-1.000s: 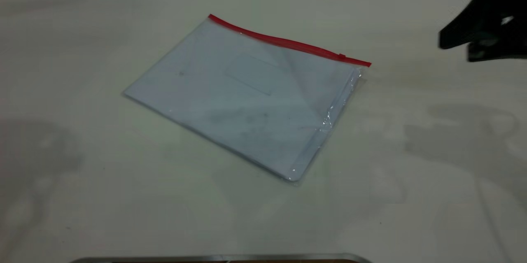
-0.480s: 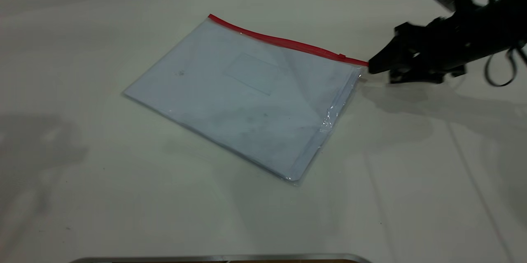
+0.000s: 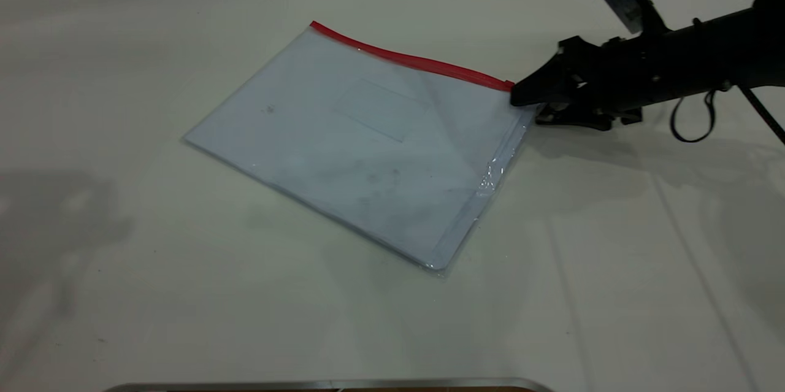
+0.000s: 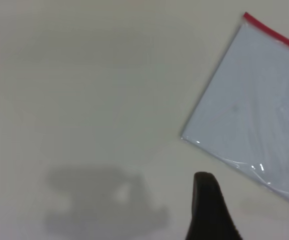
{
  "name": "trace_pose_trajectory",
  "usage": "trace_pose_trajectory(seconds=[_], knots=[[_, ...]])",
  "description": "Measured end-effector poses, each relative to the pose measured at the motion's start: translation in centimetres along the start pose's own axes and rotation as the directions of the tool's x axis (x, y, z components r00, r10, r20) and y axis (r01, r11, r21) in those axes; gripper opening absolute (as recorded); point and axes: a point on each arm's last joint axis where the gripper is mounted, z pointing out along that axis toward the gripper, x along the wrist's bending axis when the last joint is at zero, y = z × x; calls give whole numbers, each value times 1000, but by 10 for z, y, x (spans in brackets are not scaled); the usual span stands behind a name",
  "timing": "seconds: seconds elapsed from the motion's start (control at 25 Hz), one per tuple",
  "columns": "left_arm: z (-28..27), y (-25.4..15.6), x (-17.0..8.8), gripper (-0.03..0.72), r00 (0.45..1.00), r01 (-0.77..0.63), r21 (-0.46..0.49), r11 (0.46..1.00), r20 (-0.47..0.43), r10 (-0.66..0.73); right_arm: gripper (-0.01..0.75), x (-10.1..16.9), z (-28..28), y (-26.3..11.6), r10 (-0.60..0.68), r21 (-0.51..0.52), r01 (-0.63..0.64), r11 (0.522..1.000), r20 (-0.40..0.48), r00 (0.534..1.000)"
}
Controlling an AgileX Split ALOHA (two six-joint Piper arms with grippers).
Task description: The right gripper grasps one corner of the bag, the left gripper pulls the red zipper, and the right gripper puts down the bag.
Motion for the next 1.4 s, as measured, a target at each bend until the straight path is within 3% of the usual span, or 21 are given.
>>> trace_pose_trajectory(seconds=[0.16,0.28,0.4,0.64,0.76,0.92,1.04,1.12,1.28,1.4], knots=[[0,0,0,511,1000,7,-1,1000,5,-7,532,13,14,-7,-36,32,36,999,7,999],[0,0,0,511,1000,7,-1,1000,5,-7,479,18,21,-11,-52,50,51,997,20,998],[0,0,0,511,1000,8,-1,1000,5,-8,360,18,21,-11,-52,50,51,997,19,998],[0,0,0,511,1000,8,-1,1000,5,-8,47,17,18,-9,-42,41,43,998,-3,999],[0,0,-1,511,1000,10,-1,1000,6,-10,34,19,17,-8,-45,38,46,998,-38,998],[0,0,0,511,1000,10,0,1000,6,-10,34,30,17,-2,-108,79,120,990,-144,984],[4,0,0,511,1000,10,13,1000,6,-11,34,42,18,-3,-152,202,198,959,-223,963],[10,-1,1,511,1000,14,32,999,4,-14,34,45,16,-6,-183,320,260,911,-252,950],[17,-2,2,511,1000,17,57,998,2,-17,34,41,3,5,-260,474,339,813,-225,939],[22,-3,2,511,1000,21,71,997,3,-22,34,41,-10,37,-310,458,356,815,-174,935]])
